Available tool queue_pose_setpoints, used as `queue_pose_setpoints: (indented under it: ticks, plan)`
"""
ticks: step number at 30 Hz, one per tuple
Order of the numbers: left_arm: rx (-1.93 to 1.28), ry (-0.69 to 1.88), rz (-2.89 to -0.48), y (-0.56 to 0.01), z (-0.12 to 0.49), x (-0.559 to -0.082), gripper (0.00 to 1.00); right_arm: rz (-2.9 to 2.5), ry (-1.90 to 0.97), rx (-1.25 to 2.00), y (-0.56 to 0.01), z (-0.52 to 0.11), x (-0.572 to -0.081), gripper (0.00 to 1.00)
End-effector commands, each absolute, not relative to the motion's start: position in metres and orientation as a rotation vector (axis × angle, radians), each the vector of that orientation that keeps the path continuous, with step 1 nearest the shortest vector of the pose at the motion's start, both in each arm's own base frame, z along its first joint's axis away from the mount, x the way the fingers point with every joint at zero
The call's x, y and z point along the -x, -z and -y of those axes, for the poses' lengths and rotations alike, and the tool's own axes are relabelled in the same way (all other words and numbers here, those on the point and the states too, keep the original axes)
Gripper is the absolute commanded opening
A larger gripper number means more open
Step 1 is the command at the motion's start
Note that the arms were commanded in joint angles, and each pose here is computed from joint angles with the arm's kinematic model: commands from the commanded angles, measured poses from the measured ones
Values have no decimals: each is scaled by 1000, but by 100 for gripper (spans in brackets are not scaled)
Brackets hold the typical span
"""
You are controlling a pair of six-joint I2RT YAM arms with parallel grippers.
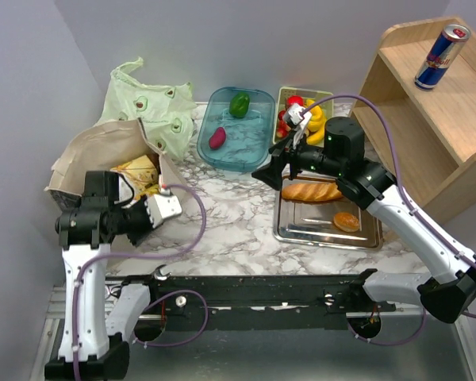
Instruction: Untie the knot of the grocery bags and take out the mixed food
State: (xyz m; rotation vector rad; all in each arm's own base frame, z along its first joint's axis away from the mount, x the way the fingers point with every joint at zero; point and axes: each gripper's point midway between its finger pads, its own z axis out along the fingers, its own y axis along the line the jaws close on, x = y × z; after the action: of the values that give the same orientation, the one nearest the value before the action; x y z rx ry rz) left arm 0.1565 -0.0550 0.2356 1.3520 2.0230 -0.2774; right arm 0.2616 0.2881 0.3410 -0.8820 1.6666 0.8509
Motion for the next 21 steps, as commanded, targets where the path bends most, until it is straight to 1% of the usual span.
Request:
queue_pose_setpoints:
  ticks: [1,2,3,4,5,6,8,9,10,11,13,16,18,21]
  plan:
    - [-1583,444,-1771,-229,88,-101,1,-1666,-912,894,-339,-297,-261,98]
    - [-1591,424,-1765,-229,86,-100,10,-1667,-913,898,-338,-297,-261,98]
    - [-1588,407,-1769,-230,84,-100,25,-1671,-912,903,-337,-297,-261,98]
    - [-1572,384,-1778,-236,83,-101,49,-1671,-912,906,-337,-297,-261,98]
    - [-1539,374,-1797,-244,82,-104,65,-1671,-910,908,-337,-297,-261,98]
    - [-1497,362,-1815,-257,81,-107,75,-1671,-911,909,-338,-298,-261,98]
    - [-1381,371,-1842,-291,84,-116,81,-1672,-908,913,-338,-298,-262,98]
    - [-1343,373,-1833,-305,86,-120,87,-1669,-907,914,-339,-298,-262,98]
    - [-1288,367,-1809,-324,90,-125,96,-1670,-904,913,-339,-298,-262,99]
    - [-1232,339,-1779,-341,90,-135,98,-1669,-901,913,-339,-298,-263,99]
    - [-1098,233,-1754,-368,82,-161,98,-1669,-899,916,-339,-298,-263,99]
    - [-930,103,-1785,-389,58,-201,98,-1673,-895,914,-340,-297,-263,98]
    - [-858,60,-1871,-383,38,-226,99,-1674,-888,909,-341,-295,-263,99]
    - [-830,-6,-2028,-347,6,-257,98,-1676,-879,901,-341,-293,-262,99]
